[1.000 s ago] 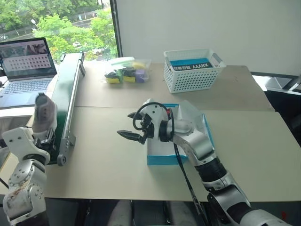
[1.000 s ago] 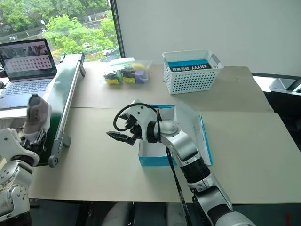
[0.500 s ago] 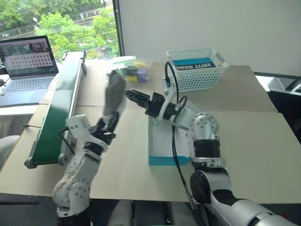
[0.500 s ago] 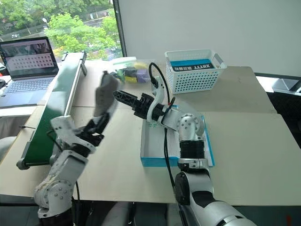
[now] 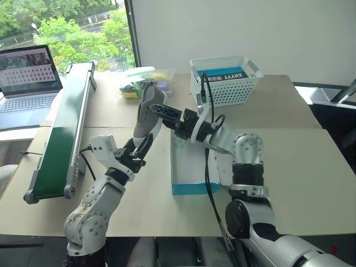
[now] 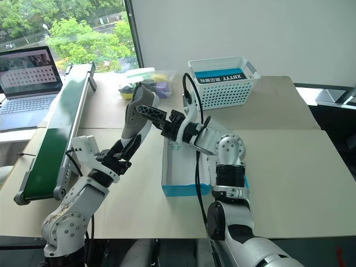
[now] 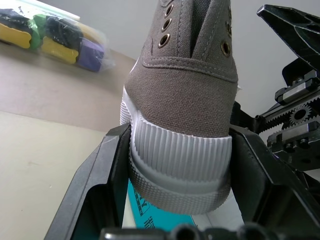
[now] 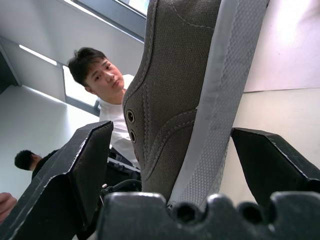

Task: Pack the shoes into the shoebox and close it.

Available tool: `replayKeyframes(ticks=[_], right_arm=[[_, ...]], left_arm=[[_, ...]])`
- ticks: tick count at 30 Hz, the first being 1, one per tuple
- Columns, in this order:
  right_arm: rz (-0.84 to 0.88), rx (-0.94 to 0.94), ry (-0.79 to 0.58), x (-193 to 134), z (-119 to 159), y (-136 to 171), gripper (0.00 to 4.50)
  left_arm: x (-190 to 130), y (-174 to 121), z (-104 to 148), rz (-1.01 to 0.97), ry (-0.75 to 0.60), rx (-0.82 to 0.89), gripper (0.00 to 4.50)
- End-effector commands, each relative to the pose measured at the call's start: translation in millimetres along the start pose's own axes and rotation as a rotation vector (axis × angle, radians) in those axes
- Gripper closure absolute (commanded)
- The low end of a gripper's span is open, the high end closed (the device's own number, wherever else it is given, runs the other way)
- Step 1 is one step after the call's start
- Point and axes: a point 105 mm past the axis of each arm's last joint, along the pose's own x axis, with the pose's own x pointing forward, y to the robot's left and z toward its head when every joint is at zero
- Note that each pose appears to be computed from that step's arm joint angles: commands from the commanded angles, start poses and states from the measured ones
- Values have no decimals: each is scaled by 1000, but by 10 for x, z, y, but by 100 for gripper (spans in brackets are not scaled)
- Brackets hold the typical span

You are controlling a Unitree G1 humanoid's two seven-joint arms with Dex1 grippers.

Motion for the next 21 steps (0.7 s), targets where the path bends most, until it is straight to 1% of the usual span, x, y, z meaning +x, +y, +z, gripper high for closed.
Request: replayKeyframes(ticks=[1,6,7,9,12,14,15,16,17,18,19,21], right_arm=[[98,-53,-29,106,66,299,0],[105,-65,-39,104,79,311,0],[107,-65,-43,103,84,315,41],[107,-65,-54,100,100,317,95],[107,-67,-62,96,117,317,199],[107,-69,-61,95,115,318,256],[108,-70,-59,94,110,321,295],[109,-71,-58,94,107,322,321],[110,-72,-53,95,98,327,357],[112,-71,-49,96,89,331,385],[112,-71,-47,96,85,334,401],[114,-71,-48,94,86,341,412]], left_arm=[[28,-231,25,-115,-6,-7,204],[37,-213,12,-110,0,-5,204],[38,-212,13,-110,0,-5,205],[42,-202,18,-107,-2,-5,205],[49,-185,17,-102,1,1,205],[52,-184,17,-102,1,0,205],[53,-185,8,-101,3,1,205],[54,-185,2,-101,5,2,205],[51,-188,-20,-100,15,13,205],[49,-189,-41,-99,26,24,205],[46,-191,-59,-100,35,34,205],[44,-189,-80,-98,47,61,205]])
